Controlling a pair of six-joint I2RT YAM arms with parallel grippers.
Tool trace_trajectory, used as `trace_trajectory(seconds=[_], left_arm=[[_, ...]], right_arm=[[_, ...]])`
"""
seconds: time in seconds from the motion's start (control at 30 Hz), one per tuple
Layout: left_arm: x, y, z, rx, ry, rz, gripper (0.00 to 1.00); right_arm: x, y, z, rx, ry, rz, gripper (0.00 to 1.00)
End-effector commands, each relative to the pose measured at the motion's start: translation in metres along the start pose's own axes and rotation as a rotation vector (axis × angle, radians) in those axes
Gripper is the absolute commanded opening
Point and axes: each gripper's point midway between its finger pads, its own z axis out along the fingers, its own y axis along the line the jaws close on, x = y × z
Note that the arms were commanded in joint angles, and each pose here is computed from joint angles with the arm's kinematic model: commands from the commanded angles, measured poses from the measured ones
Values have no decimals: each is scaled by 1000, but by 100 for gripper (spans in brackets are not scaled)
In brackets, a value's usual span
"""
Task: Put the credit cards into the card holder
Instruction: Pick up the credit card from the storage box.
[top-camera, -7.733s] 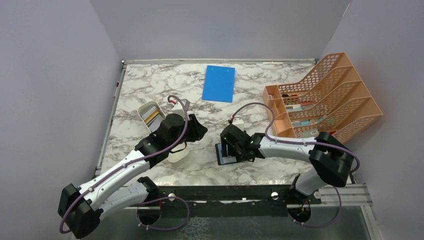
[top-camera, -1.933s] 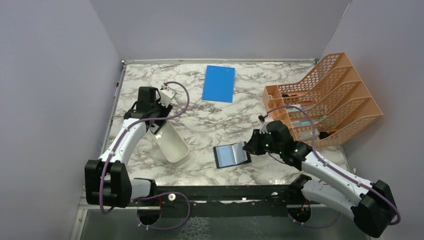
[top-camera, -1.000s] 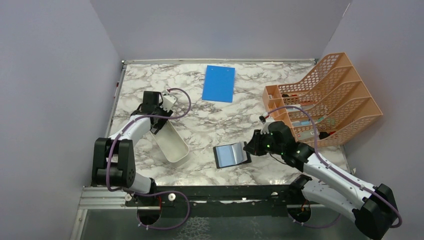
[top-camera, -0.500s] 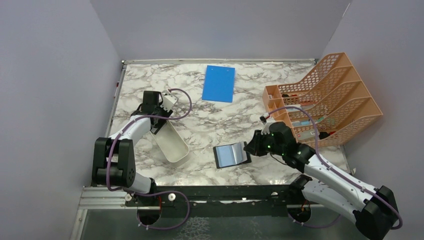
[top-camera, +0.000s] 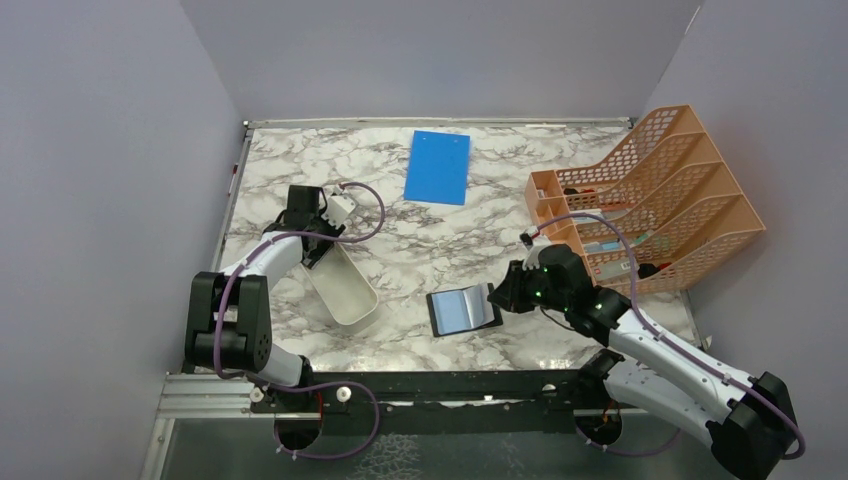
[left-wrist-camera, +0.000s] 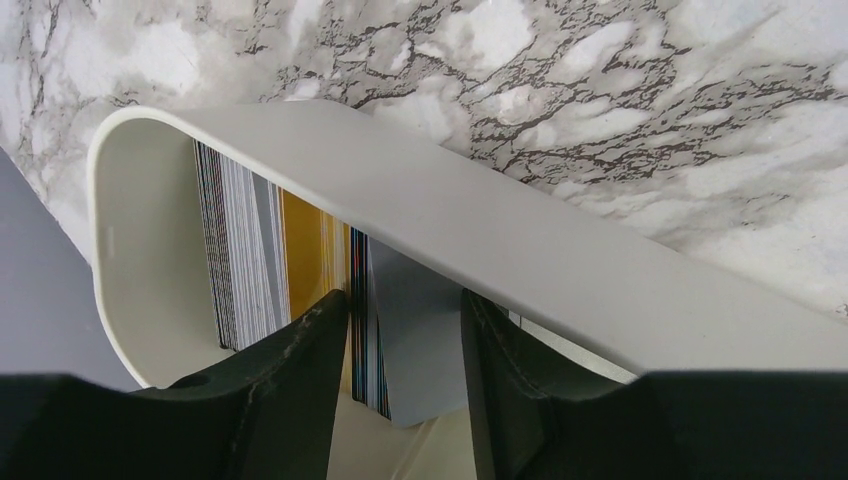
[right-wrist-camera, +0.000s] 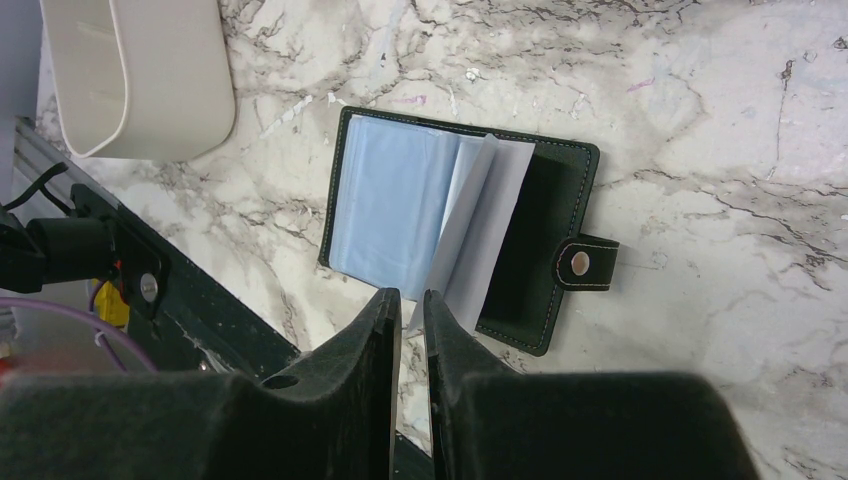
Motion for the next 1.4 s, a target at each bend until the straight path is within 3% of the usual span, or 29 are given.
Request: trace_trajectory(seconds=[0.0,0.47,0.8,1.07,1.37], left_arm=[[10,-6,7,27,29,15,44],[-9,9,-6,-18,-31,24,14],[-25,12,-28,-20,-89,-29,0],[-36,9,-40,-2,-142,-97,0],[-69,20,-84,-45,-307,-240,0]], right_arm=[[1,1,-3,-13,-1,-16,20],[-3,4,-5,-21,-13,-22,20],[-2,3,-6,-20,-11,-20,21],[-1,4,-5,-24,-6,-17,21],[0,6,-6,-35,-2,-12,22]])
